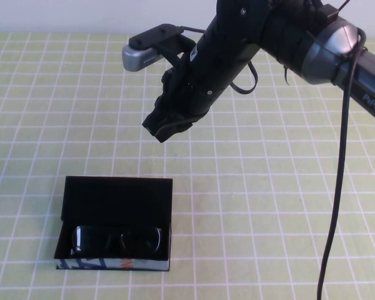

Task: Return glasses to glasses case
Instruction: Place the glasses in the glasses case, then close the glasses case

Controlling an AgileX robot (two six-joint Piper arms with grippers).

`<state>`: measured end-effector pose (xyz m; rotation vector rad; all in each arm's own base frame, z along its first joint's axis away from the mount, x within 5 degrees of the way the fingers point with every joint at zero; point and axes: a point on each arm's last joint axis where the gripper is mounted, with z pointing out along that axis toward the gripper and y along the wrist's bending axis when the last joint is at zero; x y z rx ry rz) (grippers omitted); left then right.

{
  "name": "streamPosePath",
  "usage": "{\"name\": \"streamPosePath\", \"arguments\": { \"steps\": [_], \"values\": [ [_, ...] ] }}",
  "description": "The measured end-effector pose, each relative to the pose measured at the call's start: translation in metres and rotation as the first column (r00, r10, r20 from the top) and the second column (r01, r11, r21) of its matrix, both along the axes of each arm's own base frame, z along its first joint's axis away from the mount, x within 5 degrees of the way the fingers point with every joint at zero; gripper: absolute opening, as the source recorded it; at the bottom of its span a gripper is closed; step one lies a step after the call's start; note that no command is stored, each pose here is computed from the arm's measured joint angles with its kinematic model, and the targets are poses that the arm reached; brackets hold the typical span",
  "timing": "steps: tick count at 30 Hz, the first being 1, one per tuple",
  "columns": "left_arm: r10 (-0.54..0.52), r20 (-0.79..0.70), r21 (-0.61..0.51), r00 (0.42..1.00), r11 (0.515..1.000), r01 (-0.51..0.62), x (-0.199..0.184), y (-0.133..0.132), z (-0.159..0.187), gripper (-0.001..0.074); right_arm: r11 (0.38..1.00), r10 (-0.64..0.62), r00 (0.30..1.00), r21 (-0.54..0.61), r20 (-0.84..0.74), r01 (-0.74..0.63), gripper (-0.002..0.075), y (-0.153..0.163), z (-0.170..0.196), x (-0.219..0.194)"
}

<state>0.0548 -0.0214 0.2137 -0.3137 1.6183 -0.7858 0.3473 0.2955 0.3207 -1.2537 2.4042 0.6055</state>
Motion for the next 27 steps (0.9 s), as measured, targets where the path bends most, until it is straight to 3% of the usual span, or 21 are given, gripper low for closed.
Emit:
{"name": "streamPosePath", "arguments": {
  "steps": [4,7,13,17,22,27],
  "values": [
    [-0.116,-0.209,0.089,0.971,0.987,0.137,0.010,-0.013,0.011,-0.0004,1.000,0.000,1.000,0.003,-0.001,0.000,-0.0011,-0.001,0.000,0.000],
    [-0.196,-0.395,0.155,0.898,0.949,0.275,0.023,-0.024,0.016,-0.0004,1.000,0.000,1.000,0.000,-0.002,0.000,-0.0011,0.000,-0.001,0.001],
    [-0.359,-0.658,0.186,0.662,0.775,0.605,0.055,-0.046,0.014,-0.0004,1.000,0.000,1.000,0.002,-0.002,0.000,-0.0011,0.000,-0.001,0.001],
    [-0.433,-0.686,0.162,0.585,0.693,0.703,0.075,-0.057,0.002,-0.0004,1.000,-0.002,1.000,0.002,-0.002,0.002,-0.0011,-0.001,-0.001,0.001],
    [-0.476,-0.697,0.133,0.536,0.649,0.749,0.089,-0.063,-0.012,-0.0004,1.000,-0.020,1.000,0.002,-0.004,0.020,-0.0011,-0.007,-0.001,0.006],
    [-0.443,-0.689,0.188,0.573,0.655,0.732,0.099,-0.062,-0.018,-0.0004,0.999,-0.047,0.999,-0.001,-0.013,0.047,-0.0011,-0.014,-0.004,0.013]
  ]
}}
